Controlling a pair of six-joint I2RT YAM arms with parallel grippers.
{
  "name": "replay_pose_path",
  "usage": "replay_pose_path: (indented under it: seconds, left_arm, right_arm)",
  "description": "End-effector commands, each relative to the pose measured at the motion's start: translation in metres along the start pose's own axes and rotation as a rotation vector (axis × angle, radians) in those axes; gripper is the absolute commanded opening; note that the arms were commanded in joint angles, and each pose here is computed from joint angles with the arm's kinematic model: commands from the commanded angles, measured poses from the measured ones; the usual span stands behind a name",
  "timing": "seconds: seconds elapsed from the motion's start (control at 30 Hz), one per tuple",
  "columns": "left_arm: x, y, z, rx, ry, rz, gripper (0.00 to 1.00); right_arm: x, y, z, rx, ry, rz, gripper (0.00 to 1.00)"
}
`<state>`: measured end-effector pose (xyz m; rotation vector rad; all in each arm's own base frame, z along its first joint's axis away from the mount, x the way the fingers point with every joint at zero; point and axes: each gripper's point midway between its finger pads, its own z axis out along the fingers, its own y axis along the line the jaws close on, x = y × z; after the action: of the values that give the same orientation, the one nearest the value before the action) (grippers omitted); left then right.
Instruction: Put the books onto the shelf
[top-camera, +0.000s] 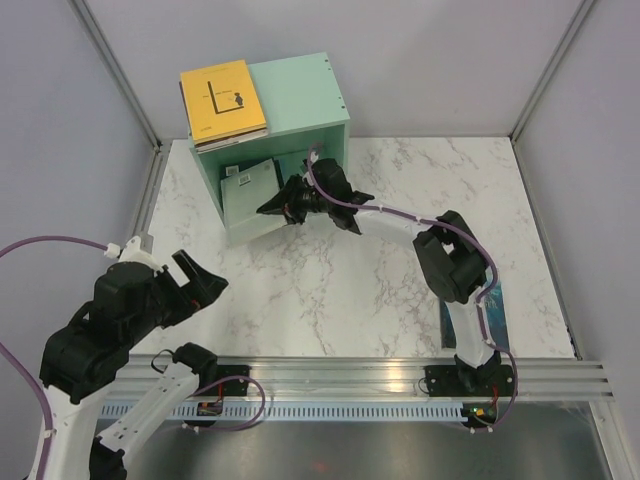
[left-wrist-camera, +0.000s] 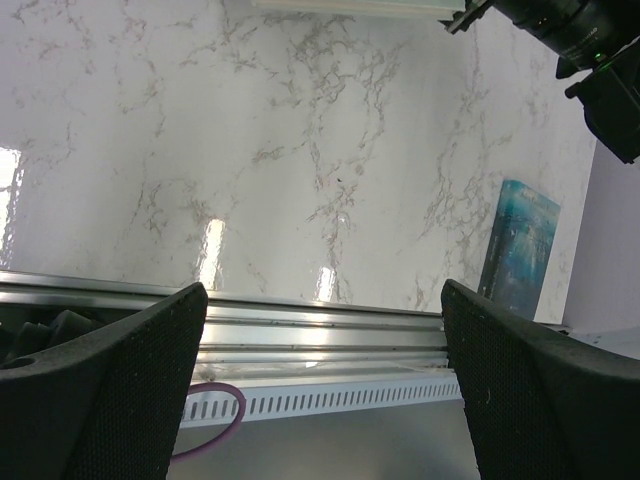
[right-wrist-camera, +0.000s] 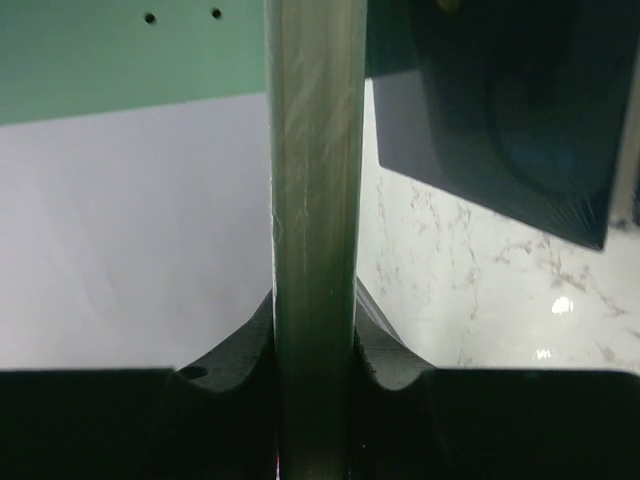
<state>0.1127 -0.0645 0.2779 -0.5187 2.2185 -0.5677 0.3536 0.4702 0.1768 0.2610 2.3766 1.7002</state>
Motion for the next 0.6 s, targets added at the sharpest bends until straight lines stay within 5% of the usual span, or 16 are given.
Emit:
replay_pose_path:
  seconds: [0.0, 0.43, 0.47, 0.53, 0.57]
  left_arm:
    - [0.011, 0.022, -0.013, -0.079, 0.043, 0.055, 1.0]
    - [0.014, 0.019, -0.015, -0.075, 0.08, 0.083, 1.0]
    - [0.013, 0.021, -0.015, -0.082, 0.073, 0.085, 1.0]
    - [0.012, 0.022, -0.017, -0.086, 0.069, 0.091, 1.0]
    - [0.011, 0.023, -0.017, -0.09, 0.067, 0.093, 1.0]
  right_arm:
    - [-0.03, 0.068, 0.0, -0.158, -0.113, -0.111, 0.0]
    - [-0.082, 0.029, 0.057, -0.036, -0.225, -0.03, 0.0]
    - [-0.082, 0.028, 0.058, -0.032, -0.217, -0.026, 0.06]
    - [-0.081, 0.026, 0.059, -0.026, -0.203, -0.031, 0.35]
    - [-0.079, 0.021, 0.058, -0.004, -0.194, -0.029, 0.69]
